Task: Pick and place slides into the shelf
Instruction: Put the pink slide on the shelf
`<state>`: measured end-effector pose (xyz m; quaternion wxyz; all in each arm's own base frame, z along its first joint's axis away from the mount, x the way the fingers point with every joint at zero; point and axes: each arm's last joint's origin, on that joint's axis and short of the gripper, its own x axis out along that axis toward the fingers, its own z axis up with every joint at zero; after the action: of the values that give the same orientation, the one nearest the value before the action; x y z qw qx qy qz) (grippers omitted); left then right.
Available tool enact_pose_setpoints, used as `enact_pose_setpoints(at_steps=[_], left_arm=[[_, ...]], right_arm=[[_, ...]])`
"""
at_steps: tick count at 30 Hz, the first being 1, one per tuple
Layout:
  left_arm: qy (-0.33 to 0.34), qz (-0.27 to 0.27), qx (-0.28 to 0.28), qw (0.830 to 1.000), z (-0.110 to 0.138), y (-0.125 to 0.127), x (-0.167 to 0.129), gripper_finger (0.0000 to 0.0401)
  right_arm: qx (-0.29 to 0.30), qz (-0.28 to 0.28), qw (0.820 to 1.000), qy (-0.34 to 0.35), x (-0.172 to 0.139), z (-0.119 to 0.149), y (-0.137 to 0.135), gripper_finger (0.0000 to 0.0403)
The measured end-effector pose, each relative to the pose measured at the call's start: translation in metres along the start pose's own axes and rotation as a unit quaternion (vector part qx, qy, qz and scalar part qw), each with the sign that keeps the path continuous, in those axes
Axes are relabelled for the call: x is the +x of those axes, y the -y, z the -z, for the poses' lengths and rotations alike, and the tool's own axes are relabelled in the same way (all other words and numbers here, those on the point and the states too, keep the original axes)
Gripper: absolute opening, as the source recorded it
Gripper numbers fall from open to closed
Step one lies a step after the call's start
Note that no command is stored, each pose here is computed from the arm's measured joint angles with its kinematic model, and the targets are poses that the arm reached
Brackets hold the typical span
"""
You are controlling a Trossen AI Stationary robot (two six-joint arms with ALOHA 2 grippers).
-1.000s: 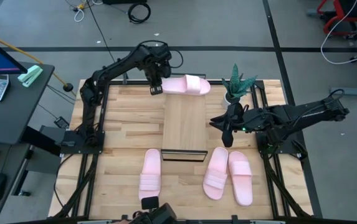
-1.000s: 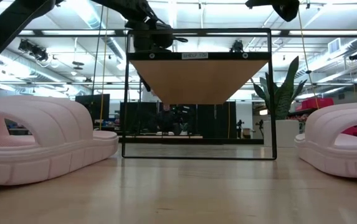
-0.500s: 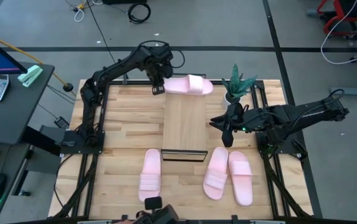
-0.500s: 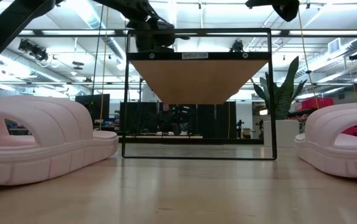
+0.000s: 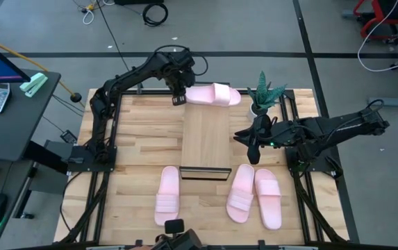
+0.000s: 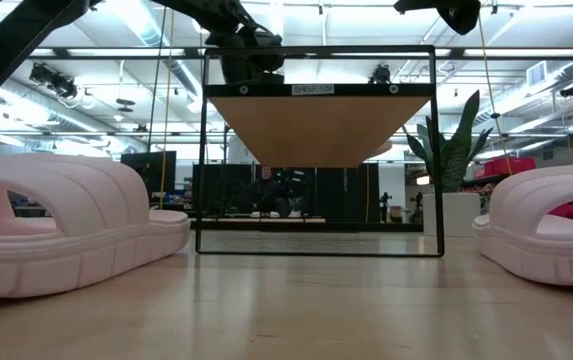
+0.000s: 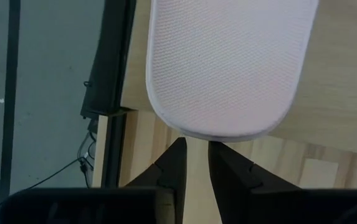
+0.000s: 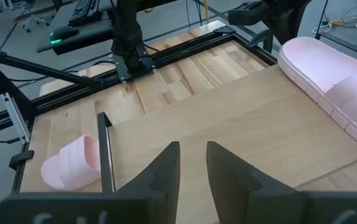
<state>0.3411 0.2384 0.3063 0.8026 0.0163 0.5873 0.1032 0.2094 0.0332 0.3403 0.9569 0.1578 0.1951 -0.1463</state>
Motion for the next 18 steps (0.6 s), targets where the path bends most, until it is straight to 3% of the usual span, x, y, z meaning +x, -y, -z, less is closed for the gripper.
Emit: enact_pose_setpoints(at_steps=[18], left_arm=[[0.023, -0.002, 0.01, 1.0, -0.0077, 0.0061, 0.0, 0.0073]], right_arm=[[-0.002, 0.0, 1.0, 0.0, 0.0, 0.0, 0.0001, 0.0085]])
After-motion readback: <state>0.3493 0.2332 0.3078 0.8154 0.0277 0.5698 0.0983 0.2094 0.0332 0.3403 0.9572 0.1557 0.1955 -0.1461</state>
